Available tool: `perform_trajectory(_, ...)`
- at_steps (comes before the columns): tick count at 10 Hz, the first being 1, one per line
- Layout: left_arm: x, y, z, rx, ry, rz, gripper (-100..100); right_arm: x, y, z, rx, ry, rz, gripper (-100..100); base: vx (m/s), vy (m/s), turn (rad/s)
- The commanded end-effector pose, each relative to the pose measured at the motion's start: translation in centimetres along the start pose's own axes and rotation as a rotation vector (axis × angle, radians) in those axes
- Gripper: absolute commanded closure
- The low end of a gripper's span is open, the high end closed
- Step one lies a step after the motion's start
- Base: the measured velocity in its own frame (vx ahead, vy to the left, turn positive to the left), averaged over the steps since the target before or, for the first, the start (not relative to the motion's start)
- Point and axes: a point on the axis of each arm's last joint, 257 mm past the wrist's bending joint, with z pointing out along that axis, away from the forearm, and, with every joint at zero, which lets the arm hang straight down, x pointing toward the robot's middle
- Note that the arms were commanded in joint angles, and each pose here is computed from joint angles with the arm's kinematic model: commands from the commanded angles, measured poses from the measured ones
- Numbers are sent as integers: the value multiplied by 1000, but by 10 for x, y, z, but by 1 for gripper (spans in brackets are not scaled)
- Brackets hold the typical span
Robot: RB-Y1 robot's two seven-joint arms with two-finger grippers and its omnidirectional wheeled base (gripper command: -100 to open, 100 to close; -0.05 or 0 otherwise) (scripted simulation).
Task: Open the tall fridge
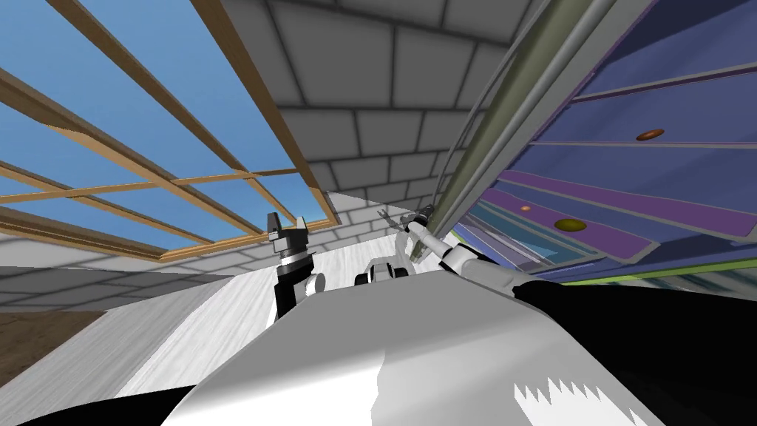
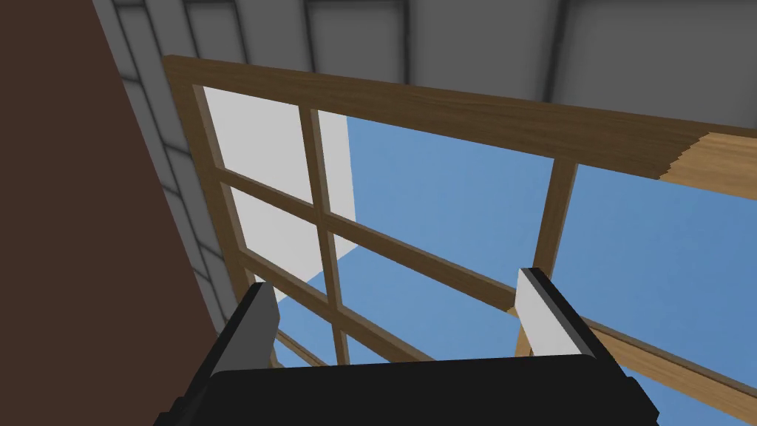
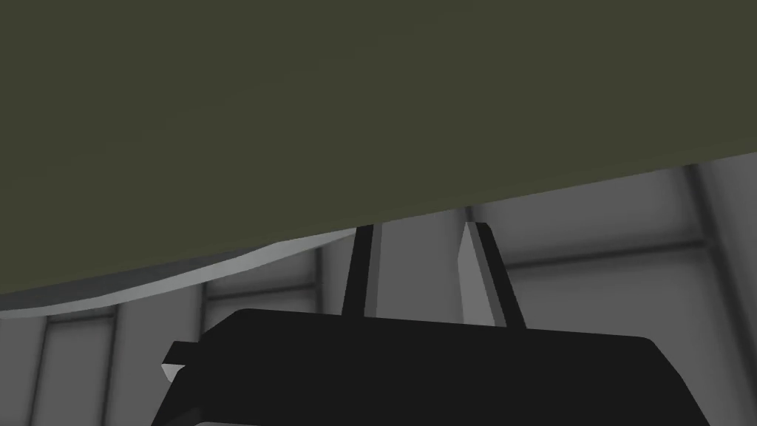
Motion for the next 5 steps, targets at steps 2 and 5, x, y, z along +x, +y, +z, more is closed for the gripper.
perform_trajectory(2,0,0,0,0,0,0,0,10,17,13,-96,1,-51,-100,90,45,-235)
perform_trajectory(5,0,0,0,0,0,0,0,0,30,11,-145,-40,-49,-100,-16,-13,-5)
